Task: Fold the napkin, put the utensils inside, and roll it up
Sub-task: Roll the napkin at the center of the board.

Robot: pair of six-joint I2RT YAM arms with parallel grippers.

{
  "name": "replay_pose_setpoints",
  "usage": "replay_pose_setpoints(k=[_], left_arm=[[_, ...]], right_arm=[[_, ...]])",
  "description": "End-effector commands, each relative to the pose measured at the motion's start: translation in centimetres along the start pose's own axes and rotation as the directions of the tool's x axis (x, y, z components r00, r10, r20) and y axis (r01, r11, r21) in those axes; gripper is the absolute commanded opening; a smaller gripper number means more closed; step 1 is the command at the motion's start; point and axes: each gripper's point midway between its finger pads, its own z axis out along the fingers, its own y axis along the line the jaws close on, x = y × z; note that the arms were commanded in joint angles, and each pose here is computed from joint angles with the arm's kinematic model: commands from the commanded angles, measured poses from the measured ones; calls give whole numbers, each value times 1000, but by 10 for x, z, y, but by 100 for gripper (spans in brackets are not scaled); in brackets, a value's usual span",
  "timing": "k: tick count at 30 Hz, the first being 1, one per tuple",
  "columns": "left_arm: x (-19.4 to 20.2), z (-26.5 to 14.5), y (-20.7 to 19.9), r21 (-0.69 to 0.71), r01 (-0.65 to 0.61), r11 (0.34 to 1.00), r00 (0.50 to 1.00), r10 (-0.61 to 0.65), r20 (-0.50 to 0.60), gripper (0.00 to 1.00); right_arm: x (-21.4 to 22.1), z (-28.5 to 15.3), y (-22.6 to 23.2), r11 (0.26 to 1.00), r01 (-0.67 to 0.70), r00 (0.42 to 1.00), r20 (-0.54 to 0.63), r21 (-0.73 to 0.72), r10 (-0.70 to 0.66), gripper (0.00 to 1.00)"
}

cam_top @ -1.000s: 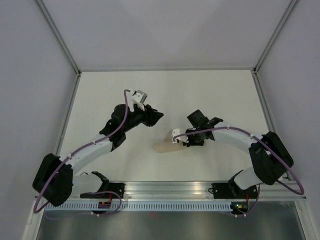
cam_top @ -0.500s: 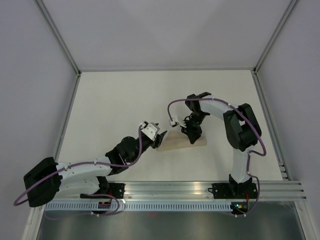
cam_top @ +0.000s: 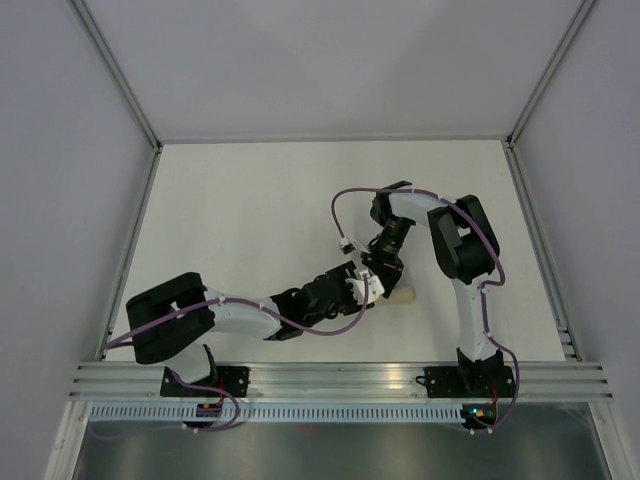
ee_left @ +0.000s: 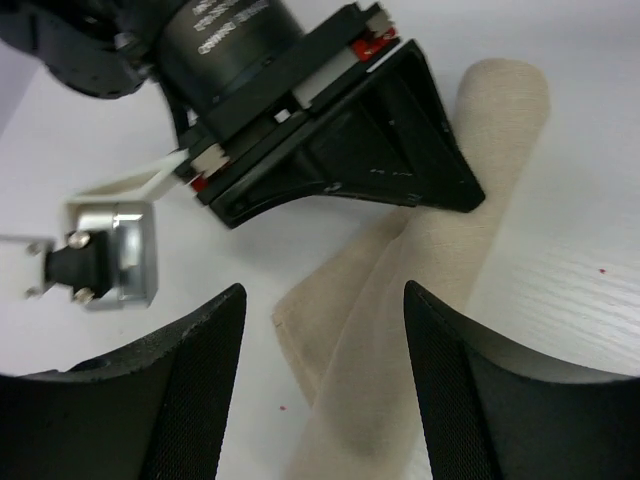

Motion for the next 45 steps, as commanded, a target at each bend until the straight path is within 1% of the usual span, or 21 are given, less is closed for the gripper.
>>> replay_pose_setpoints(k=[1, 5, 9, 13, 17, 21, 24, 26, 27, 29, 30, 32, 33, 34, 36, 37, 38, 40, 42, 43, 45], left_arm=[[-11, 15, -29, 161, -43, 986, 999, 42, 10, 70], [-1, 17, -49, 265, -20, 964, 999, 28, -25, 70], [7, 14, -60, 361, 57, 931, 996, -28, -87, 70], [18, 14, -56, 354, 70, 933, 992, -27, -125, 70], [32, 23, -44, 308, 80, 948, 985, -28, -169, 70], [38, 28, -38, 296, 113, 949, 983, -63, -174, 69], [40, 31, -33, 295, 150, 944, 978, -98, -184, 64], [41, 32, -33, 315, 187, 930, 971, -127, -202, 55], [40, 33, -34, 321, 211, 923, 966, -147, -212, 46], [41, 34, -33, 332, 241, 912, 958, -168, -233, 35], [39, 32, -36, 354, 274, 894, 950, -195, -242, 28], [41, 31, -36, 373, 324, 869, 933, -229, -276, 22], [39, 28, -42, 415, 352, 839, 926, -246, -287, 18], [35, 29, -42, 427, 378, 821, 916, -268, -298, 17], [42, 23, -50, 467, 444, 764, 885, -293, -361, 14], [37, 24, -50, 484, 460, 745, 879, -305, -366, 13], [39, 24, -48, 485, 480, 731, 869, -319, -379, 12], [37, 22, -54, 522, 527, 671, 845, -348, -406, 10], [39, 17, -57, 547, 584, 600, 809, -375, -453, 9], [42, 21, -59, 544, 616, 569, 785, -391, -480, 8], [44, 19, -59, 552, 664, 505, 747, -413, -522, 7]], right_arm=[[13, 13, -41, 994, 84, 995, -59, 64, -81, 27], [10, 10, -46, 994, 77, 996, -53, 71, -74, 30], [7, 8, -51, 994, 73, 996, -49, 82, -69, 36], [5, 6, -54, 993, 70, 997, -44, 91, -66, 42], [0, 4, -57, 992, 72, 997, -28, 108, -69, 43], [-6, -2, -58, 988, 72, 997, 0, 136, -72, 44], [-14, -16, -57, 983, 59, 996, 58, 174, -70, 44], [-23, -33, -56, 975, 59, 989, 119, 216, -86, 44], [-27, -41, -56, 971, 52, 986, 145, 234, -88, 44], [-33, -61, -50, 959, 45, 974, 200, 281, -104, 45], [-35, -71, -49, 954, 34, 965, 239, 297, -109, 45], [-39, -93, -43, 930, 11, 947, 294, 368, -127, 46], [-35, -103, -44, 917, -8, 940, 316, 399, -129, 46], [-38, -119, -36, 890, -4, 931, 326, 457, -163, 47], [-32, -127, -39, 855, -38, 921, 349, 517, -170, 49], [-33, -140, -30, 817, -32, 919, 339, 575, -202, 50], [-31, -138, -33, 794, -41, 912, 347, 607, -219, 51], [-31, -149, -18, 739, -19, 901, 332, 674, -280, 53], [-25, -144, -14, 702, -13, 899, 316, 712, -304, 55], [-26, -151, -3, 662, 5, 890, 298, 749, -345, 55], [-19, -138, -3, 608, 34, 897, 244, 793, -369, 56]])
